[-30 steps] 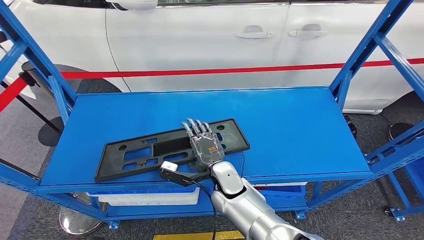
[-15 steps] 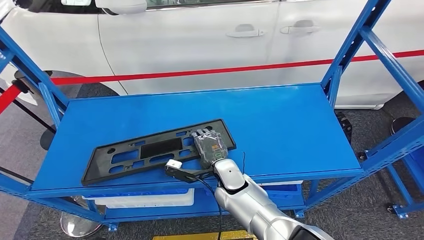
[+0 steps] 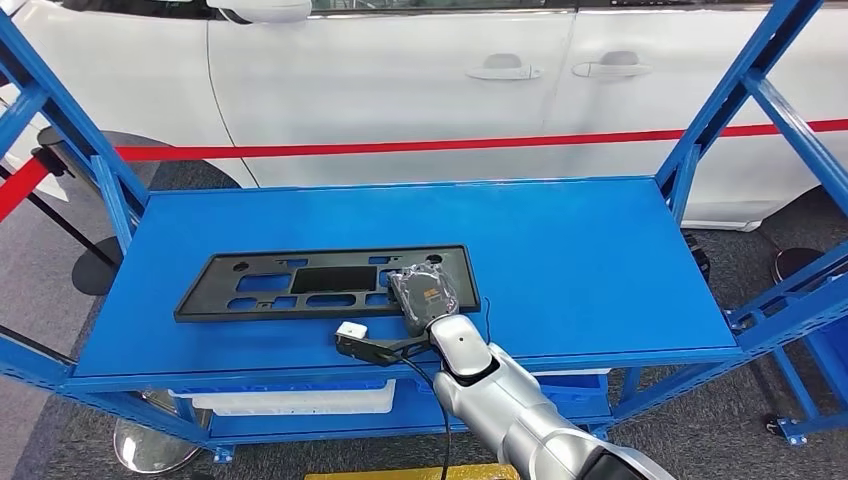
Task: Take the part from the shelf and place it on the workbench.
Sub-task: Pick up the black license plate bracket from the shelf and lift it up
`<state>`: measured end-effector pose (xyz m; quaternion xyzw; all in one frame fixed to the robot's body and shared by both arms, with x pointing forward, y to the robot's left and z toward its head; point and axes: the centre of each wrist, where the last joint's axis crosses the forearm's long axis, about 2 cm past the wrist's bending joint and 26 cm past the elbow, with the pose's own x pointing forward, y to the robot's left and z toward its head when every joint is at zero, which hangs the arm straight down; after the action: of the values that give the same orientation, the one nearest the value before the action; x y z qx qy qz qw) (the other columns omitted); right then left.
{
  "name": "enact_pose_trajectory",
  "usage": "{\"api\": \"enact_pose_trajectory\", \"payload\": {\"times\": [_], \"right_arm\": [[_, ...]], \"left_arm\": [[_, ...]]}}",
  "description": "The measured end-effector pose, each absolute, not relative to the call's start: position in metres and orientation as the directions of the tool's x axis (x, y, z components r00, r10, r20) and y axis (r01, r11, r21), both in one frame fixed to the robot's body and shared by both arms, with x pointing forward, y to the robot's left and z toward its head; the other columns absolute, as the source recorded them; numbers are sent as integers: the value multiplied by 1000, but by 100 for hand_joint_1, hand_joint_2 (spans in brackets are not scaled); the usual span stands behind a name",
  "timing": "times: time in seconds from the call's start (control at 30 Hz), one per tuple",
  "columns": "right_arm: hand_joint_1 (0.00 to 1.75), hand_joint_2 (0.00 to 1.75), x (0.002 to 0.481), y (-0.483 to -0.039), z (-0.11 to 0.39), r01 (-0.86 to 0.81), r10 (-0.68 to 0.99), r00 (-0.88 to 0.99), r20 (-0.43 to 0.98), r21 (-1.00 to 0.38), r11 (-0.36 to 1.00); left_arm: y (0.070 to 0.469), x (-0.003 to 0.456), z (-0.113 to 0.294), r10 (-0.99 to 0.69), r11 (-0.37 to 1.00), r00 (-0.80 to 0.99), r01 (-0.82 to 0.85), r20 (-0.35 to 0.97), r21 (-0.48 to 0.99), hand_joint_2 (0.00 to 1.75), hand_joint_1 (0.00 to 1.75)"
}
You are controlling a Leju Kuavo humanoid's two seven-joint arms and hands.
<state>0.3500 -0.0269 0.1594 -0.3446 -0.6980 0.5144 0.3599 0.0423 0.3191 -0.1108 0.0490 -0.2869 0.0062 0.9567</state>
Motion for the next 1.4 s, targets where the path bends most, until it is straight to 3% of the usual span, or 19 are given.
{"api": "enact_pose_trajectory", "payload": {"times": [0.3,0.47,0.63,0.8,0.93,1.1,1.23,1.37,1.4], "right_arm": [[175,175,348,-28,156,118,839,-528,130,-967,224],[175,175,336,-22,158,81,749,-611,256,-921,381],[175,175,309,-14,174,-26,576,-654,490,-776,630],[175,175,297,-20,202,-50,441,-688,577,-644,764],[175,175,285,-39,213,-162,201,-681,704,-412,896],[175,175,271,-81,216,-204,11,-662,749,-195,959],[175,175,263,-100,219,-197,-30,-677,735,-142,970],[175,175,252,-114,217,-246,-138,-662,736,-40,969],[175,175,248,-119,214,-262,-174,-650,739,-3,965]], "left_arm": [[314,41,-111,-11,996,836,-40,548,80,0,0],[313,39,-111,9,995,839,-64,545,80,0,0],[310,34,-112,58,989,840,-120,539,82,0,0],[307,32,-112,88,985,840,-154,536,79,0,0],[302,29,-113,121,979,840,-190,529,78,0,0],[298,26,-113,156,970,836,-230,527,79,0,0],[295,27,-113,169,967,832,-244,529,74,0,0],[293,28,-113,187,963,822,-262,538,67,175,0],[293,28,-113,190,962,820,-266,540,65,175,0]]}}
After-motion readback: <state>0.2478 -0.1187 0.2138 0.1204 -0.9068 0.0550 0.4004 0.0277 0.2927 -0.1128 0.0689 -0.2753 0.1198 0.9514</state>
